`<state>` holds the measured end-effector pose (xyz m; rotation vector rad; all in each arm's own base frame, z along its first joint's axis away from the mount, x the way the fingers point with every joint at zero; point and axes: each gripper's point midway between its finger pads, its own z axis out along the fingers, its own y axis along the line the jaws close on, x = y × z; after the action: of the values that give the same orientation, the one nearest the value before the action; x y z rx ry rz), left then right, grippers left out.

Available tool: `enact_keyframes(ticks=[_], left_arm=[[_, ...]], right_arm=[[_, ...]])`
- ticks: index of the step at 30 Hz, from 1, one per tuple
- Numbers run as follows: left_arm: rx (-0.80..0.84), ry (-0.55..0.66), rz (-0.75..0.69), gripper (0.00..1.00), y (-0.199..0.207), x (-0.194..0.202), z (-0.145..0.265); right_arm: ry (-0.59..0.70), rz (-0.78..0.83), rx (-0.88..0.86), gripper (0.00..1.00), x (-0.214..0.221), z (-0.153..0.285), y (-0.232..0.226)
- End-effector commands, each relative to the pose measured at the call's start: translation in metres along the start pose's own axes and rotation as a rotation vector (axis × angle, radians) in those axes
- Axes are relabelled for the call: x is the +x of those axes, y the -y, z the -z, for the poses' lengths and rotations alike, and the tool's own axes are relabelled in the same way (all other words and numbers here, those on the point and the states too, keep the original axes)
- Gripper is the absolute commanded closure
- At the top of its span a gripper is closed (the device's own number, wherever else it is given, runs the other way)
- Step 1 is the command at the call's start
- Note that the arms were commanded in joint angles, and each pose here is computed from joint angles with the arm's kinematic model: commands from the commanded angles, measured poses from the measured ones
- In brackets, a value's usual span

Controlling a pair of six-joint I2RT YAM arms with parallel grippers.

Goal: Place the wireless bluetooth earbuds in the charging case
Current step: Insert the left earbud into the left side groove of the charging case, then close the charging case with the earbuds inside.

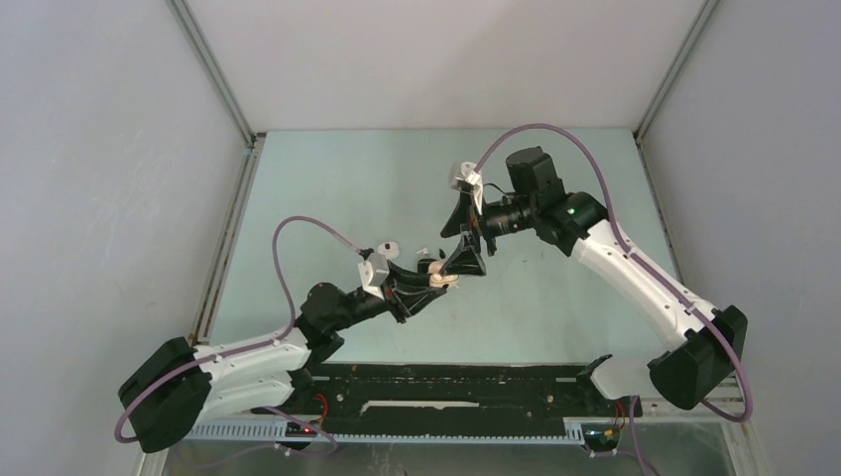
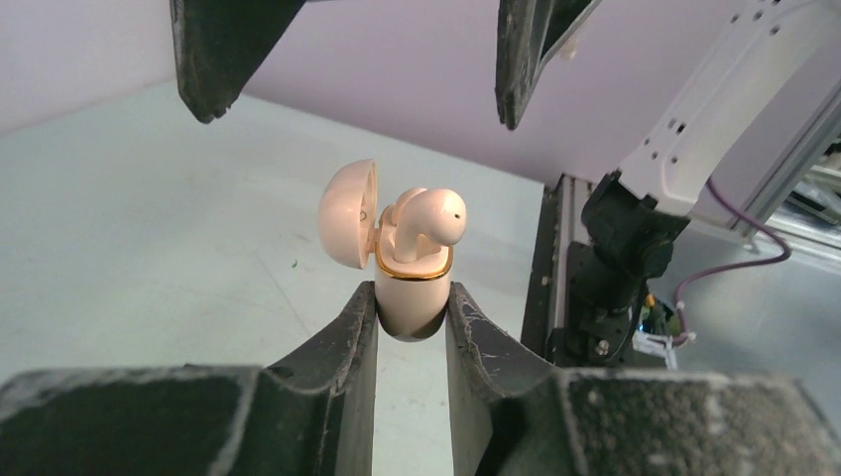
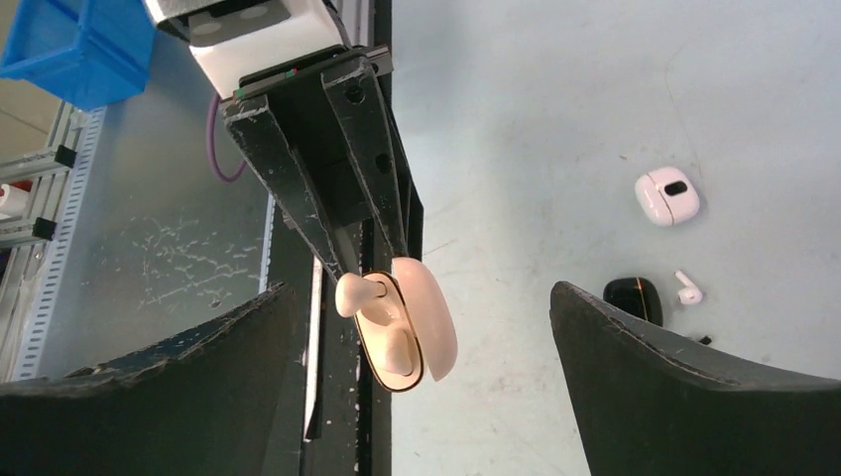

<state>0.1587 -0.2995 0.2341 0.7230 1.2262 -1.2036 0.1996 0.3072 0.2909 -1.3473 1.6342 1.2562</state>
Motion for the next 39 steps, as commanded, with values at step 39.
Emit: enact_keyframes(ticks=[39], left_arm=[[0.010, 0.006, -0.120, 1.00, 0.008, -0.014, -0.001]], right_arm=[[-0.097, 0.018, -0.117, 0.04, 0.035, -0.012, -0.013]])
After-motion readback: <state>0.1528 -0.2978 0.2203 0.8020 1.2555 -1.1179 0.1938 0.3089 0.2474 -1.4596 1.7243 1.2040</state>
